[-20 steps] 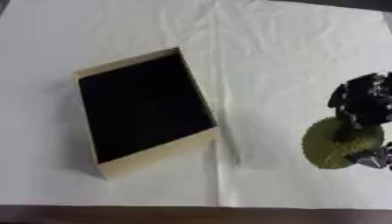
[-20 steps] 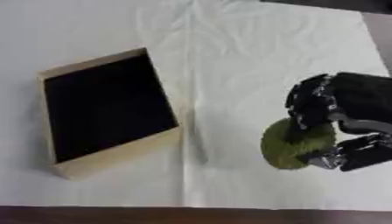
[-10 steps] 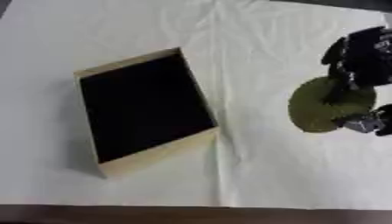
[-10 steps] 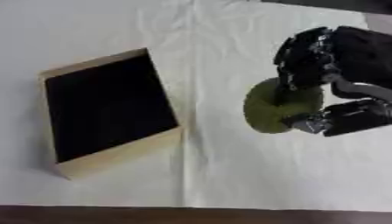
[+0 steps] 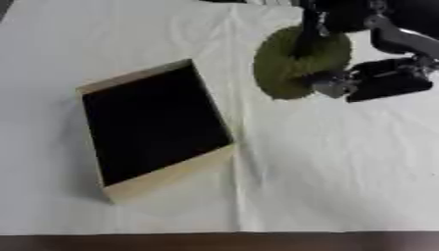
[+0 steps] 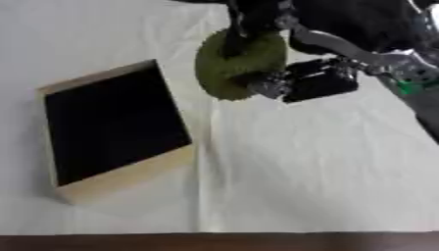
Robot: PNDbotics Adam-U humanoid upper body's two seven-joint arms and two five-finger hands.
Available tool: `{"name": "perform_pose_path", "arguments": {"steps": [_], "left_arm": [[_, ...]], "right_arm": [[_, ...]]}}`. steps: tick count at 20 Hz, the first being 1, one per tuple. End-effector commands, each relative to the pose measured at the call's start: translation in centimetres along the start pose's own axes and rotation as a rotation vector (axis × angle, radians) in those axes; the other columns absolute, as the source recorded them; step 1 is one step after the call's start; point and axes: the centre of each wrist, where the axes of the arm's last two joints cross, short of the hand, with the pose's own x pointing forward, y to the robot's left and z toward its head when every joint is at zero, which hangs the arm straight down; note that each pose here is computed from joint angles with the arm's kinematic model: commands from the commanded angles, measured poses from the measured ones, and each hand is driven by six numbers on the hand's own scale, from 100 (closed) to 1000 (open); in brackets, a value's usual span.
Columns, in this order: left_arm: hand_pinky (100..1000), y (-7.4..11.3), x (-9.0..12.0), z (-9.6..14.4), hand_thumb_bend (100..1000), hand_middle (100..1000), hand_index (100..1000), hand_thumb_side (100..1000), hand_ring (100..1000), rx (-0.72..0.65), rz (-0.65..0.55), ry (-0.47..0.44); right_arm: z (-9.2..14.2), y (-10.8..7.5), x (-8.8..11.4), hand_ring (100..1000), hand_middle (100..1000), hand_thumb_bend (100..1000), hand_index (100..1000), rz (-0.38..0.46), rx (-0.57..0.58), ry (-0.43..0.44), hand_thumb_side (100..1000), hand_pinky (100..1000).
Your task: Pick up objects on the table and place them in the box.
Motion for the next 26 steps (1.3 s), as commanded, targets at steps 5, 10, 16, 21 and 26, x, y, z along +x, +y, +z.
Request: {"name": "perform_pose_path", "arguments": {"steps": [5, 10, 16, 21, 26], "left_arm": [[543, -0.2, 0.6, -0.3, 885, 666, 702, 758, 669, -0.006, 0.023, -0.014], [543, -0.2, 0.6, -0.2, 886, 666, 703, 758, 669, -0.010, 0.025, -0.008], [543, -0.2, 0.6, -0.2, 887, 666, 702, 758, 669, -0.008, 0.029, -0.006], [543, -0.4, 0.7, -0.2, 888, 666, 703, 758, 670, -0.006, 0.039, -0.007], [543, -0.5, 0.7, -0.3, 888, 666, 702, 758, 670, 0.001, 0.047, -0.005]], "right_arm": [[-5.0, -1.2, 1.7, 500, 424, 100, 527, 0.017, -0.107, 0.012, 100, 613], [-7.1, -1.1, 2.6, 498, 426, 100, 537, 0.004, -0.151, 0.045, 100, 565], [-9.0, 1.6, 1.9, 491, 423, 100, 554, -0.047, -0.143, 0.111, 100, 568], [-10.0, 4.6, 1.3, 494, 421, 100, 573, -0.110, -0.109, 0.160, 100, 580], [-10.2, 8.0, 1.3, 532, 426, 100, 604, -0.184, -0.059, 0.188, 100, 685]]}}
